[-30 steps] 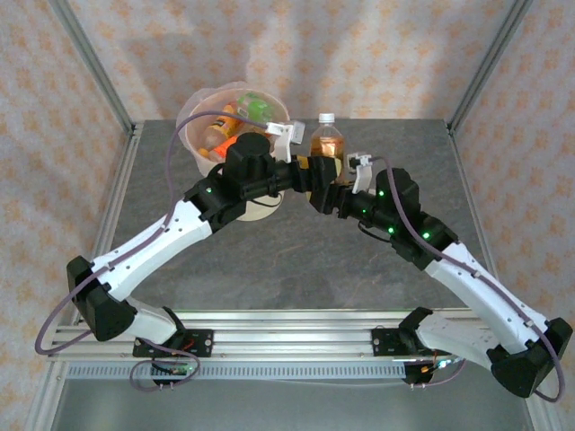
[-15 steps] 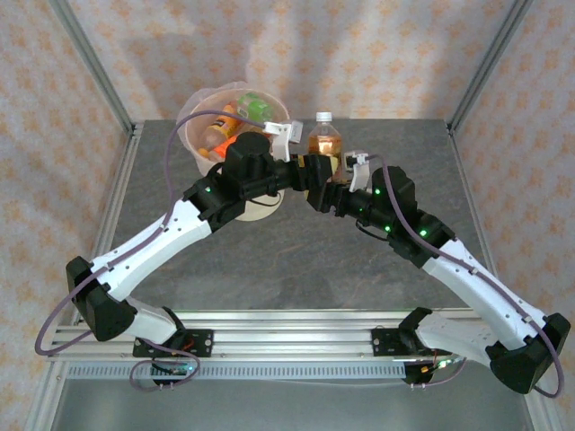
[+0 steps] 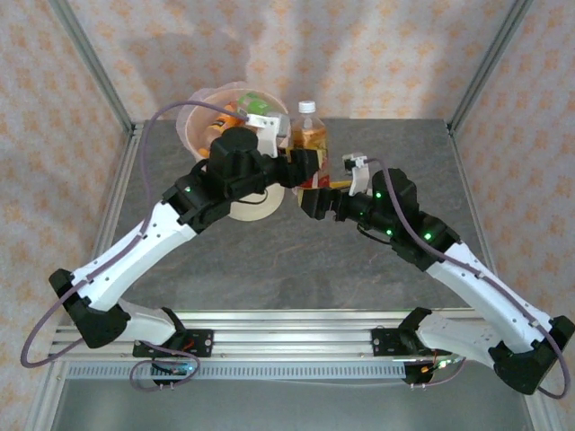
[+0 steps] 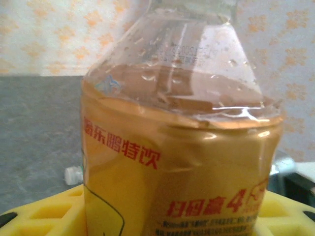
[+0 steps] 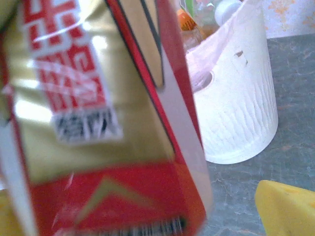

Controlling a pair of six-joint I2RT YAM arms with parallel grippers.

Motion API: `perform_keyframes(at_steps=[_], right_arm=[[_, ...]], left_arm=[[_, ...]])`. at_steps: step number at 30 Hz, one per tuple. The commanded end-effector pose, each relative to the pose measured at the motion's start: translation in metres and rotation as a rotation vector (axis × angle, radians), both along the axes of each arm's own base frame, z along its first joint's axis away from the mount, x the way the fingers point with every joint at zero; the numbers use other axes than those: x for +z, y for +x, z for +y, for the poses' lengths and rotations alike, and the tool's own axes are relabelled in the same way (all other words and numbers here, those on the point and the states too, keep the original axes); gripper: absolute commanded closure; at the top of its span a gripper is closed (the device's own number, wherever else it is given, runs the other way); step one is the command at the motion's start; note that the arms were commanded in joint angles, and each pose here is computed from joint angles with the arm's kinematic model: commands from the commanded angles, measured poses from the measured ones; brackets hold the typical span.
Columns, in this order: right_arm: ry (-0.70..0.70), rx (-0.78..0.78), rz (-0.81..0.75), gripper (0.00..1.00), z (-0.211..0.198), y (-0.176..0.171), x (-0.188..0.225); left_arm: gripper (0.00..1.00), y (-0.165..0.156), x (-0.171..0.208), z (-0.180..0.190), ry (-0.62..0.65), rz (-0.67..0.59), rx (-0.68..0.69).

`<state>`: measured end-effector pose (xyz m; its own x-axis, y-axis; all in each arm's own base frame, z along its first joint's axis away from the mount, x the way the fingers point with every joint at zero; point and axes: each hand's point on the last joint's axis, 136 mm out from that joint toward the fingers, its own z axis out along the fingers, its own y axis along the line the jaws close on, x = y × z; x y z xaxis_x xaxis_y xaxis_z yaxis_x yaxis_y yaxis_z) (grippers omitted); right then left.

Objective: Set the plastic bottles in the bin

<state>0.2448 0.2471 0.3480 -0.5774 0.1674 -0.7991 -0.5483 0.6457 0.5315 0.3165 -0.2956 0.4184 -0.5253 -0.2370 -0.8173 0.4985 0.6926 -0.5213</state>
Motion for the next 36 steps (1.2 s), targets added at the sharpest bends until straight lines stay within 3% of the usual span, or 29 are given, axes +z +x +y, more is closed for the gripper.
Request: perform_keyframes(at_steps=[1, 7, 17, 23, 27, 31, 36], right_arm=[[-0.002, -0.058, -0.020, 0.01, -0.016, -0.002, 0.014], [-0.012, -0.111, 0.001, 0.01, -0.027, -0.002, 0.012], [-0.082, -0.269, 0.050, 0.01, -0.053, 0.010, -0.004], [-0.087, -0.280, 0.059, 0.01, -0.054, 0.011, -0.008], [-0.088, -0.286, 0.060, 0.01, -0.055, 0.011, -0.008], [-0.087, -0.294, 0.063, 0.01, -0.055, 0.012, -0.008], [-0.087, -0.296, 0.072, 0.01, -0.056, 0.012, -0.010]], left_arm=[[0.63, 0.005, 0.023, 0.048, 0.060, -0.058, 0.137], [0.63, 0.017, 0.034, 0.100, 0.156, -0.058, 0.285], [0.63, 0.043, 0.031, 0.189, 0.445, -0.013, 0.499], [0.63, 0.065, 0.031, 0.205, 0.629, -0.057, 0.503], [0.62, 0.080, 0.019, 0.213, 0.709, 0.002, 0.511], [0.61, 0.093, 0.009, 0.211, 0.653, 0.068, 0.524], [0.61, 0.107, 0.007, 0.191, 0.456, 0.130, 0.509]])
